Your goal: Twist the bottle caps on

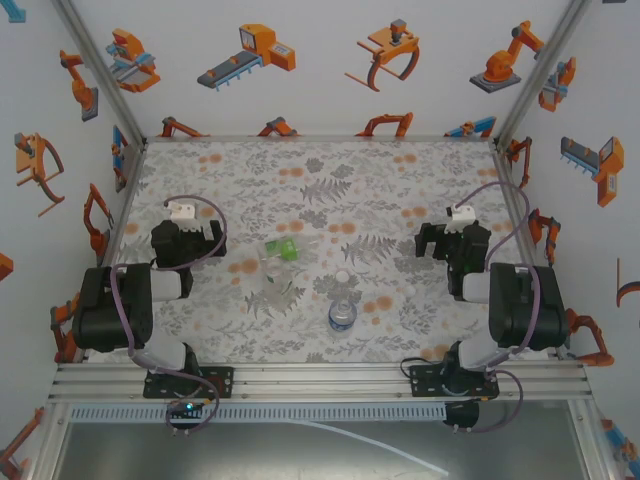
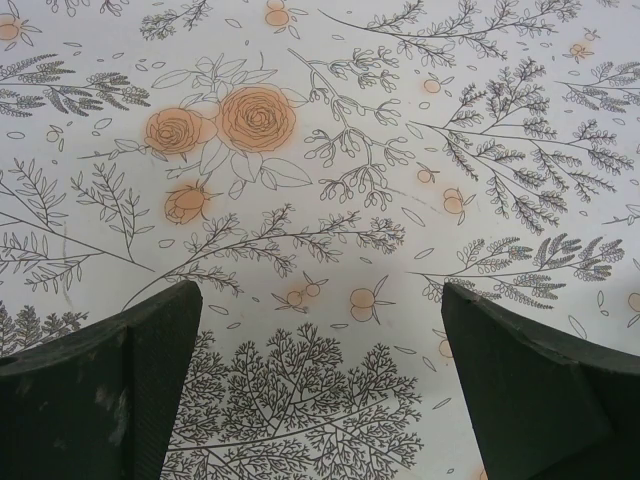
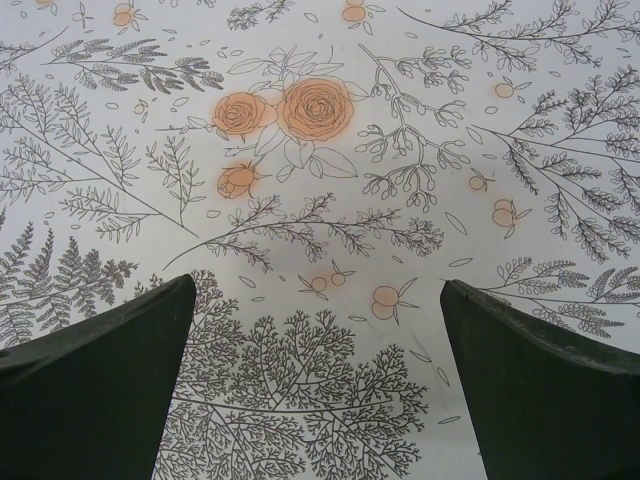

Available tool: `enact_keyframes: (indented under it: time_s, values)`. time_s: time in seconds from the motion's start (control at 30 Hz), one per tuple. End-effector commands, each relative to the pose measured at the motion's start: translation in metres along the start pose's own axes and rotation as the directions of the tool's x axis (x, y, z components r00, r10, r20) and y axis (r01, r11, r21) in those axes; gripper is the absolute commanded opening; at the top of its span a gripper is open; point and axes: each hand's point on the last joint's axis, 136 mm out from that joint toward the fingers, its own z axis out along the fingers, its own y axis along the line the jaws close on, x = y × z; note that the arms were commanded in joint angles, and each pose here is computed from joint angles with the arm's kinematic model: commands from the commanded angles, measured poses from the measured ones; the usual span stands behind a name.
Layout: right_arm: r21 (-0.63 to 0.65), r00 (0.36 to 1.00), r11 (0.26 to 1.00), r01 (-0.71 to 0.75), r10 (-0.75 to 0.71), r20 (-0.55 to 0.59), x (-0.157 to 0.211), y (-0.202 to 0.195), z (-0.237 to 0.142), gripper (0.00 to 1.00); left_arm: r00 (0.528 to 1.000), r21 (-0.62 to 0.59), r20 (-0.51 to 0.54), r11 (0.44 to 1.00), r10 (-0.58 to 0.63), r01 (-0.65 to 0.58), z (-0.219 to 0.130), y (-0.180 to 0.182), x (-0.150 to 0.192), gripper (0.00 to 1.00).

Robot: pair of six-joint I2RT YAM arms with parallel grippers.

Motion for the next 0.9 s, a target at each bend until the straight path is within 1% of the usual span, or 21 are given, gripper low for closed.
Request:
enact_keyframes:
  time_s: [0.0,0.37,0.5,0.87]
  values:
    - [-0.012,0.999,0.999,0.031,-0.031,0.041,-0.009,0.003,-0.001,0.99,0.999,0.021,0.032,1.0,0.015,-0.015,-0.002,-0.004,-0.007,0.97]
    - [-0.009,0.999,1.0,0.027,-0.027,0.043,-0.01,0.001,-0.001,0.99,0.999,0.019,0.033,1.0,0.013,-0.014,-0.002,-0.003,-0.007,0.97]
    - [0.043,0.999,0.999,0.0,-0.001,0.039,-0.011,-0.008,0.001,0.99,0.999,0.018,0.032,1.0,0.011,-0.011,-0.002,-0.003,-0.007,0.97]
    - [0.051,0.999,0.999,-0.006,0.004,0.035,-0.01,-0.01,0.001,0.99,0.999,0.018,0.032,1.0,0.01,-0.011,-0.002,-0.003,-0.008,0.97]
